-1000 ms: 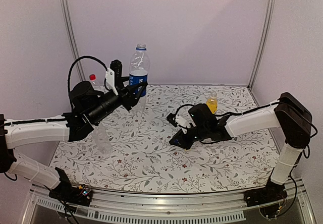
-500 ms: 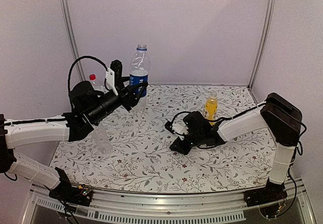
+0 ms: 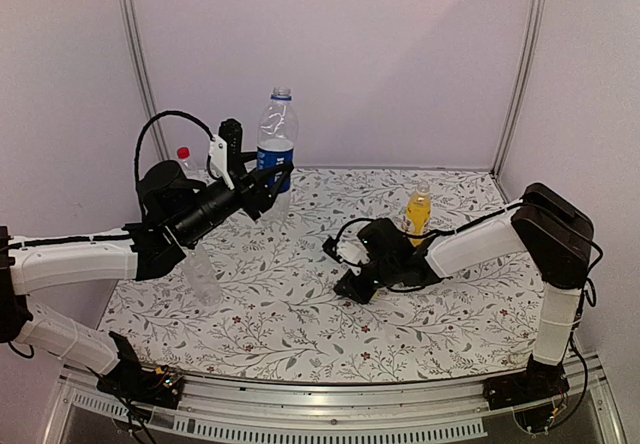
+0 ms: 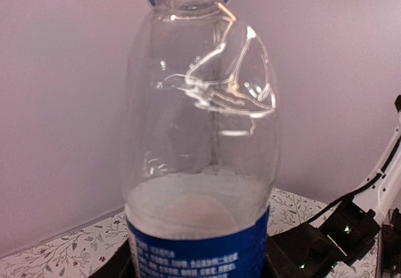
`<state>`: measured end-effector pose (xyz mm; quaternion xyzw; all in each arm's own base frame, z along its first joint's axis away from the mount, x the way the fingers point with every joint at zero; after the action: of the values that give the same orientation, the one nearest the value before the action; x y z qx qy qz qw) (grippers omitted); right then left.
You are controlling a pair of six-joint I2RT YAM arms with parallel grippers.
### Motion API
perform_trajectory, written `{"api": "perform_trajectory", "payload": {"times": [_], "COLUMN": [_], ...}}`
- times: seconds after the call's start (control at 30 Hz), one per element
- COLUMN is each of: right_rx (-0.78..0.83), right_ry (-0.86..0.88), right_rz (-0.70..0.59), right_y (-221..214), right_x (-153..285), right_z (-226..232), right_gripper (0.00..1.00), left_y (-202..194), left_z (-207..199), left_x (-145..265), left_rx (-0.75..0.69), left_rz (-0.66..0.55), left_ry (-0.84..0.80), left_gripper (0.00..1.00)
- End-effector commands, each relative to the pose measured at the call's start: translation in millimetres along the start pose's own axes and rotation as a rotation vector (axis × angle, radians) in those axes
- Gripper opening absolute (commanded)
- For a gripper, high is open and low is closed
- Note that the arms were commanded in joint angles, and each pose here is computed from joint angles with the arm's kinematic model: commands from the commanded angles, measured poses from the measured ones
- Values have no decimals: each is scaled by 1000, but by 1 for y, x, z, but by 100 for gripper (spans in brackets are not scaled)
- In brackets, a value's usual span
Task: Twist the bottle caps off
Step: Place the bottle cap at the center of the board.
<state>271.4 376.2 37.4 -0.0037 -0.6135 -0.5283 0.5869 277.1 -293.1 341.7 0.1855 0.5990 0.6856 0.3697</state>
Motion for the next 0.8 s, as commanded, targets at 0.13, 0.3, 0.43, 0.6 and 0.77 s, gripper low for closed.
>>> {"api": "perform_trajectory", "payload": {"times": [0.13,0.3,0.43,0.6,0.77], "right_rx": [24,30,25,28,9], "right_ry": [-25,-36,-19,11,54], "right_rz": [42,22,-30,-154,-264], "right_y": [-4,4,23,62,102], "right_x": [-6,3,22,67,122], "right_z": [0,1,9,23,34], "right_gripper": [34,38,48,66,78], "left_y": [10,9,7,1,-4], "left_z": [8,7,7,4,-5], "left_x": [-1,-1,-2,-4,-7], "left_rx": [-14,-18,-21,-24,-47], "left_rz": [-26,-25,-16,-2,-4], "left_ry": [18,17,16,3,-51], "left_gripper": [49,49,49,50,51]}}
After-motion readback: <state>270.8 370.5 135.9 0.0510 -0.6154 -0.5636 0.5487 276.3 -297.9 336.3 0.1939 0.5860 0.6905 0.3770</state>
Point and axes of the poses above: each gripper's point midway between its finger pads, its own x axis back along the fingers, its own z axis along the line the jaws close on, y = z × x, the point moved 2 cm from there along x, back along the fingers, and after that the axes turned 14 degrees about -x, right-handed, at the moved point
